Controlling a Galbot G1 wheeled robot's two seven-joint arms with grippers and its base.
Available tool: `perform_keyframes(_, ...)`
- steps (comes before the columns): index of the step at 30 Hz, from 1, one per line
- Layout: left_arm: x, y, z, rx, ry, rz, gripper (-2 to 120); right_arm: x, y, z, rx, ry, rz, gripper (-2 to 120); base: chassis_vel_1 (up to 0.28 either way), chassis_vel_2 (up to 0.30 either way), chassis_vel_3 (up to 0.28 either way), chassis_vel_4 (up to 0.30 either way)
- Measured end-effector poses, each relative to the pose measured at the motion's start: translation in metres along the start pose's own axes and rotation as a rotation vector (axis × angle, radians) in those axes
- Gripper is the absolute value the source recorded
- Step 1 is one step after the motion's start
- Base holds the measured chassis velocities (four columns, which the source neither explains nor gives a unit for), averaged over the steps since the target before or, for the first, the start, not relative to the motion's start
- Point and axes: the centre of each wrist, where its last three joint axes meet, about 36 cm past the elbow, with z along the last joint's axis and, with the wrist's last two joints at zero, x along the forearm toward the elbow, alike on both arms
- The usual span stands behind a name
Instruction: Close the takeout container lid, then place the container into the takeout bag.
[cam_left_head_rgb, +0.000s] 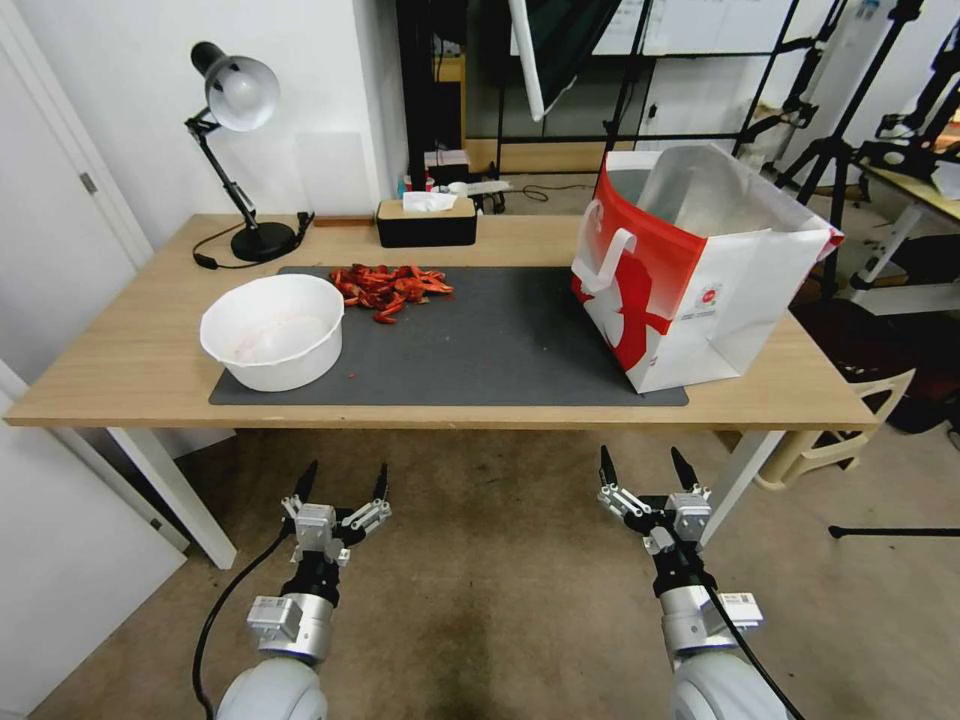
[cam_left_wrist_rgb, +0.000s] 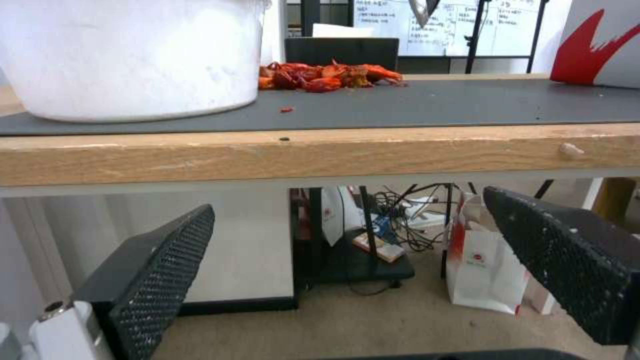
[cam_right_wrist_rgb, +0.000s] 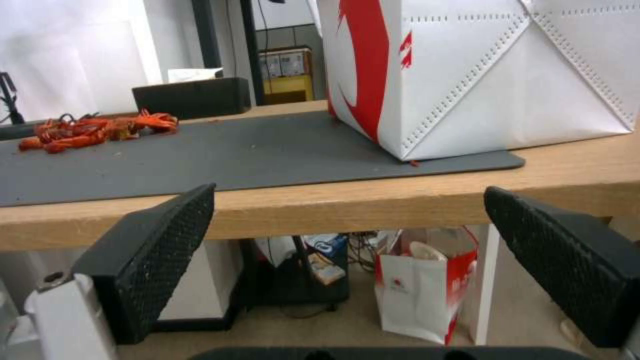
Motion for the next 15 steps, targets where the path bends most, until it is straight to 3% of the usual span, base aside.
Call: perform_keyframes(15, 0.0, 0.0, 0.0, 0.0, 0.0, 0.0, 100, 0.0, 0.0, 0.0, 0.0, 0.0, 0.0, 100, 0.0, 0.0, 0.0, 0.0)
